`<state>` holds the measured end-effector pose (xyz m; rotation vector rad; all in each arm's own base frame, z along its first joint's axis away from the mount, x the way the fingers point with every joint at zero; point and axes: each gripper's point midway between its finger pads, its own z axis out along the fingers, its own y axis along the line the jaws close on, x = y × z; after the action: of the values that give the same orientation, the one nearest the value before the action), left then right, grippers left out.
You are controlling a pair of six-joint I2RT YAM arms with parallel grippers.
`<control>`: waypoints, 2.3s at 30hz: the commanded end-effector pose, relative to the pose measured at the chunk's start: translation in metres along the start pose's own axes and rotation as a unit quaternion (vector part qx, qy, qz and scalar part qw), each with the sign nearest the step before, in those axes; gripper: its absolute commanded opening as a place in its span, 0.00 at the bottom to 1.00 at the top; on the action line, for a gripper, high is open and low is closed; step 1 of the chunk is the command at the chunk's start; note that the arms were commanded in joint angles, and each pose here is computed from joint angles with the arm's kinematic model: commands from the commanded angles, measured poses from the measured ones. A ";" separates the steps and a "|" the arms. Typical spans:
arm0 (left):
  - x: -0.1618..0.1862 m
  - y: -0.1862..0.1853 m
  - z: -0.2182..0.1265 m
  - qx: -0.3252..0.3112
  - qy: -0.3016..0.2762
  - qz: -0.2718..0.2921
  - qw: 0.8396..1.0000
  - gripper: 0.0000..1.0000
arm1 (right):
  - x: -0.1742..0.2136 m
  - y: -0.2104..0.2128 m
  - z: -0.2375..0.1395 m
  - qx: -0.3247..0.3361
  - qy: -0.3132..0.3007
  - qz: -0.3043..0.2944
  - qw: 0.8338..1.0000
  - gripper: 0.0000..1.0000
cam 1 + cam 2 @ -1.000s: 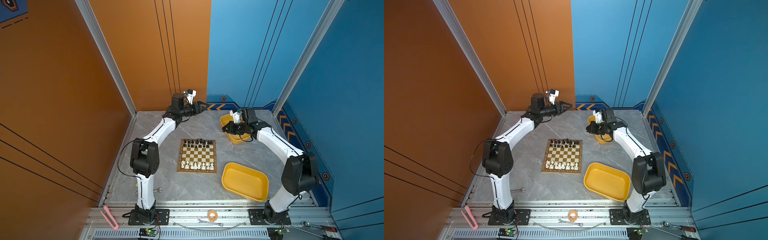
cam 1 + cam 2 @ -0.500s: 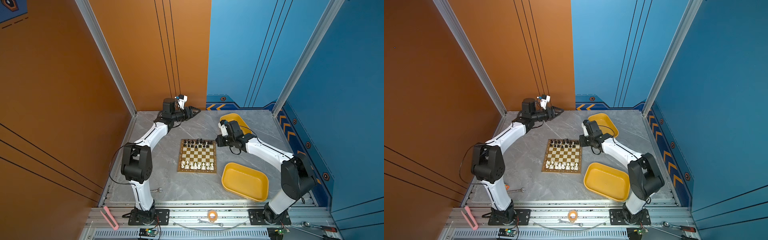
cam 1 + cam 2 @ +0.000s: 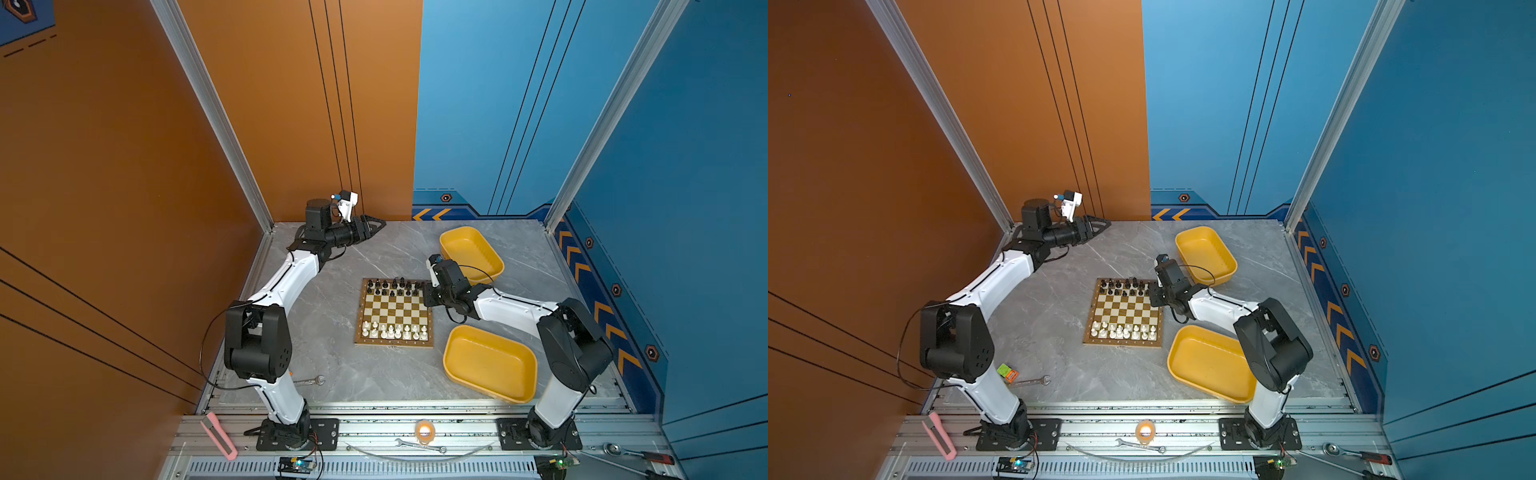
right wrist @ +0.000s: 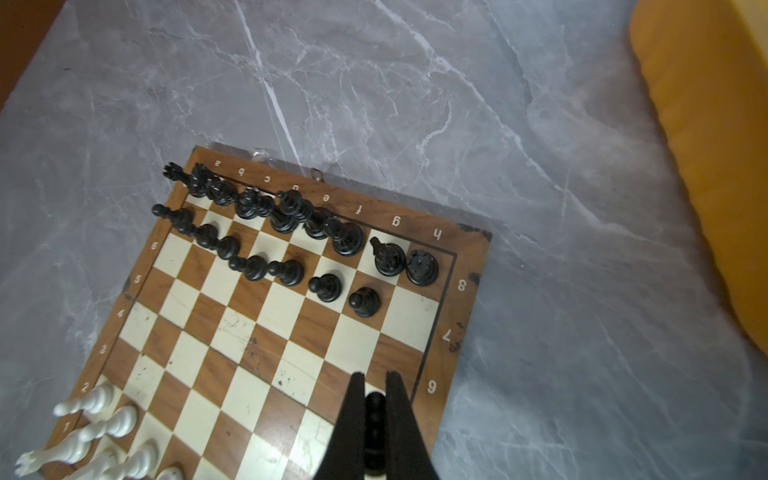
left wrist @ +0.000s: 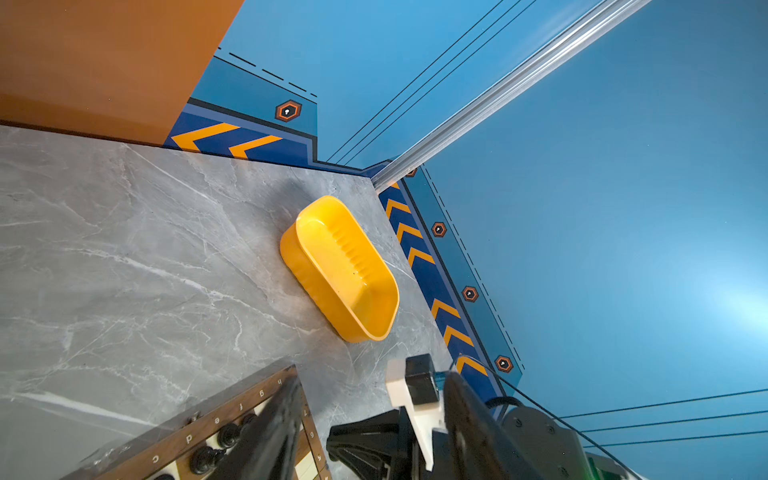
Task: Set up the chess pieces on the board
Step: 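Lower the black pawn with the right gripper onto a square ahead of the black pawns, then open the right gripper to release the black pawn on the board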
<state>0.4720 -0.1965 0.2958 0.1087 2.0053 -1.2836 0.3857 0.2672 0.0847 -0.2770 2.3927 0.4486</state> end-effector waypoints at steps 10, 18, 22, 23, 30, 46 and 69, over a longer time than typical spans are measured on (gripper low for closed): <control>-0.002 -0.006 -0.017 -0.026 -0.012 0.035 0.999 0.56 | 0.006 -0.007 0.015 0.032 -0.074 -0.002 0.997 0.00; 0.002 -0.012 -0.017 -0.025 -0.004 0.049 0.998 0.55 | 0.026 -0.004 0.027 0.034 -0.088 -0.007 0.996 0.00; 0.005 -0.013 -0.018 -0.024 -0.002 0.057 0.998 0.55 | 0.034 0.000 0.031 0.043 -0.097 -0.017 0.994 0.00; 0.006 -0.014 -0.018 -0.023 -0.001 0.059 0.998 0.55 | 0.037 -0.001 0.032 0.045 -0.097 -0.017 0.994 0.00; 0.008 -0.015 -0.019 -0.019 0.000 0.065 0.998 0.55 | 0.042 -0.005 0.031 0.057 -0.105 -0.015 0.993 0.04; 0.014 -0.016 -0.015 -0.013 0.002 0.063 0.998 0.53 | 0.051 -0.006 0.017 0.068 -0.099 -0.024 0.993 0.26; 0.009 -0.018 -0.010 -0.001 -0.004 0.056 0.998 0.53 | -0.002 0.003 -0.029 0.002 -0.120 0.017 0.993 0.47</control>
<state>0.4529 -0.1997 0.2956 0.1937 2.0031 -1.1946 0.3665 0.2629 0.0931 -0.1964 2.1512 0.4171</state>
